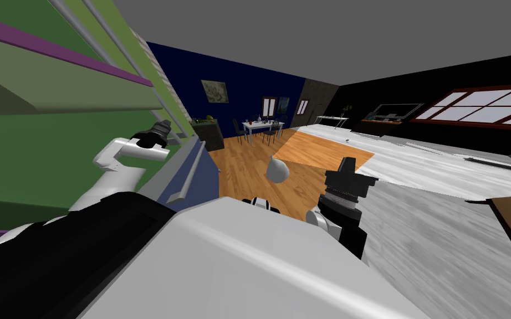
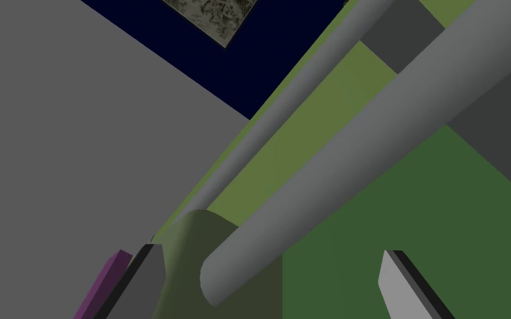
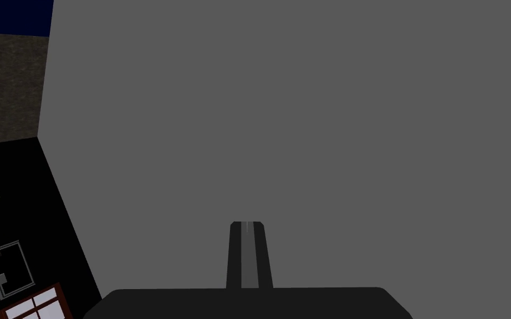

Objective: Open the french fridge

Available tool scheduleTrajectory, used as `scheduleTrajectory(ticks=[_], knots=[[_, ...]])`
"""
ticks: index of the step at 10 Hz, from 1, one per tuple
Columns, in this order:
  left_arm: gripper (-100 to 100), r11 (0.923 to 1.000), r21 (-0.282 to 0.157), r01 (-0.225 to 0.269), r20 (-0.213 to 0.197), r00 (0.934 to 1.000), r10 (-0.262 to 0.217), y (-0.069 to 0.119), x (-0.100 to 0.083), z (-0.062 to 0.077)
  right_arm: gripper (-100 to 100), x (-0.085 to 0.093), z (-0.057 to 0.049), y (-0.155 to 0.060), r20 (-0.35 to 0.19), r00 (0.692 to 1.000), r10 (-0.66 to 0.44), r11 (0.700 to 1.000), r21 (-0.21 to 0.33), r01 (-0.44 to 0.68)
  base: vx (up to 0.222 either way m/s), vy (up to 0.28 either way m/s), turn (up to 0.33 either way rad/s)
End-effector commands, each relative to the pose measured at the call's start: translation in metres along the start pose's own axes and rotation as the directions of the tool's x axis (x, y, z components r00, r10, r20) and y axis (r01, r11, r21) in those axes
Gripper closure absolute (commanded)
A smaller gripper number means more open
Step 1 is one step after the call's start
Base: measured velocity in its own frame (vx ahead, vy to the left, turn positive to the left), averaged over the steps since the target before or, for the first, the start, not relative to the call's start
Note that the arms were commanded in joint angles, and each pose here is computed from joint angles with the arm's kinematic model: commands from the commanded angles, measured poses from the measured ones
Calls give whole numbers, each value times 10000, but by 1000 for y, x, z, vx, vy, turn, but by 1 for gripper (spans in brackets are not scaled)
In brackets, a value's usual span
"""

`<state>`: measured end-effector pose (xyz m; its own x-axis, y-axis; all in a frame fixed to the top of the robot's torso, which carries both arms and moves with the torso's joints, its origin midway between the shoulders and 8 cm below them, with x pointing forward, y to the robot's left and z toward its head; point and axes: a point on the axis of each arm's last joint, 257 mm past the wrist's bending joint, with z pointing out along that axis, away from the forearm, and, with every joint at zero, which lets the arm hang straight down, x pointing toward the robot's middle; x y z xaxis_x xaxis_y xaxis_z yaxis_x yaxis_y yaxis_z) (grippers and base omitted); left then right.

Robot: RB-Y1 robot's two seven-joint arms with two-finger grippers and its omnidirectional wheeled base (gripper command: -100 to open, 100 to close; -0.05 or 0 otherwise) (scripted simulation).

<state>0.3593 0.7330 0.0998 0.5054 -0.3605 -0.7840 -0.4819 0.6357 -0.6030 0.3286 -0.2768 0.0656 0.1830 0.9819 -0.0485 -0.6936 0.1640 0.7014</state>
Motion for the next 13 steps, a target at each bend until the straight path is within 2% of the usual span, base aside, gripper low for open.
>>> scheduleTrajectory(ticks=[1, 3, 5, 6, 7, 9, 11, 12, 13], knots=[[-100, 9979, 555, -335, -122, 9993, 343, -18, 13, 17, 0, 0, 0, 0, 0, 10000, 2, 10000, -2, -2, -84, -24, -95], [-100, 9994, 334, 39, 93, 9999, -42, -11, 4, 27, 0, 0, 0, 0, 0, 10000, 1, 10000, -1, -1, -35, -16, 6], [-100, 9998, -137, 106, 119, 9999, -104, 11, 3, 33, 0, 0, 0, 0, 0, 10000, 0, 10000, 0, 0, 3, 2, -2], [-100, 9981, 494, -381, 103, 9992, 377, -16, 7, 42, 0, 0, 0, 0, 0, 10000, 0, 10000, 0, 0, -69, -52, -98], [-100, 9980, 555, -294, 39, 9996, 292, -16, 13, 46, 0, 0, 0, 0, 0, 10000, 2, 10000, -1, -2, -98, -51, -38], [-100, 9997, 237, 107, 240, 9996, -113, -6, 4, 57, 0, 0, 0, 0, 0, 10000, 2, 10000, -1, -2, -32, -10, -26], [-100, 9997, -202, 123, 225, 9997, -119, 16, 5, 60, 0, 0, 0, 0, 0, 10000, 0, 10000, 0, 0, 11, 4, 3], [-100, 9982, 425, -433, 266, 9988, 422, -11, 4, 68, 0, 0, 0, 0, 0, 10000, 0, 10000, 0, 0, -58, -37, -135], [-100, 9980, 509, -374, 172, 9992, 366, -13, 12, 72, 0, 0, 0, 0, 0, 10000, 2, 10000, -2, -2, -92, -57, -75]])
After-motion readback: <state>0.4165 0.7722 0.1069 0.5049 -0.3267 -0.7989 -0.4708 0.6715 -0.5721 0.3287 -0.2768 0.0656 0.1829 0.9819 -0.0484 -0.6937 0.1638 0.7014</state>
